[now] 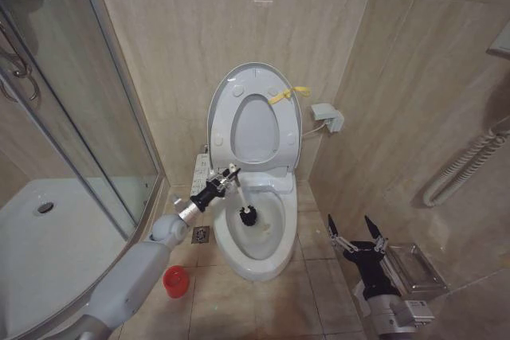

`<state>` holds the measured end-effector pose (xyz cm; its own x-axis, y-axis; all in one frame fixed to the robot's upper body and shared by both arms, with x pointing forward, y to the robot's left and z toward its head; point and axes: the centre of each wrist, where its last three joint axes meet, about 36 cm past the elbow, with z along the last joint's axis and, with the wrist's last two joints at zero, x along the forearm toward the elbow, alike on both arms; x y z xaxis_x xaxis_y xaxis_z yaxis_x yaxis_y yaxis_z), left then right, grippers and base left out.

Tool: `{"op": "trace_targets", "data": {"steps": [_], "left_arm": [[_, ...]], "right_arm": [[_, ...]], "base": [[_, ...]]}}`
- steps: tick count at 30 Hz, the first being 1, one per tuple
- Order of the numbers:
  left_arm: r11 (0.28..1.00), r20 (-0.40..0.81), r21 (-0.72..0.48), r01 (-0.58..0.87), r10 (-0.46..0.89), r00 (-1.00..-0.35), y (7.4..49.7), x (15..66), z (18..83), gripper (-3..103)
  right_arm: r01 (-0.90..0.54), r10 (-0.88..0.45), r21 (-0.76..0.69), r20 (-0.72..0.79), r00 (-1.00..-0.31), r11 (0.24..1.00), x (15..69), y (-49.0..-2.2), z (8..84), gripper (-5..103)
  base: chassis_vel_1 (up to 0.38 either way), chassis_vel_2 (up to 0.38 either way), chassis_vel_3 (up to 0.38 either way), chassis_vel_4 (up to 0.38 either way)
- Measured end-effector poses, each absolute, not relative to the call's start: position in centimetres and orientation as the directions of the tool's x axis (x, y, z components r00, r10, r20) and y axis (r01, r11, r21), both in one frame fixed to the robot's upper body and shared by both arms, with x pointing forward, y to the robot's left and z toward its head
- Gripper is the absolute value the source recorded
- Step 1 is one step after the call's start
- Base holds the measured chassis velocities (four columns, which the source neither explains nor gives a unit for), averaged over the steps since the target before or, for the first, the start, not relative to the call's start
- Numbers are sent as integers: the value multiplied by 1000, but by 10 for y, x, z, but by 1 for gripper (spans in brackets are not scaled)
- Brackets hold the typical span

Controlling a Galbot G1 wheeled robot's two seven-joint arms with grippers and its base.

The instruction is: Open the toilet lid, clean the toilet bowl with a toilet brush, close the toilet lid, and flush.

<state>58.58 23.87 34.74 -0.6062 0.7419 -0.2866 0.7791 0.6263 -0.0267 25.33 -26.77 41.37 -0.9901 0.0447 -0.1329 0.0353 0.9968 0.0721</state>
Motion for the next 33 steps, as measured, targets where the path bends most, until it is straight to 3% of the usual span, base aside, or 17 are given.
{"op": "trace_targets", "data": {"steps": [14, 21, 26, 33], "left_arm": [[594, -182, 73, 801, 798, -575, 225, 602, 298, 23], [565, -118, 49, 824, 822, -557, 215, 591, 273, 23], [578, -123, 20, 816, 811, -571, 209, 585, 268, 23], [639, -237, -59, 767, 737, -633, 200, 592, 289, 23]], "right_arm": [[35, 45, 72, -133, -990, 997, 253, -268, 414, 100], [35, 45, 72, -133, -990, 997, 253, -268, 414, 100], [35, 45, 72, -133, -990, 997, 253, -268, 414, 100], [35, 45, 72, -133, -990, 997, 253, -268, 414, 100]], "base": [[0, 0, 0, 0], [0, 0, 0, 0], [0, 0, 0, 0], [0, 0, 0, 0]]}}
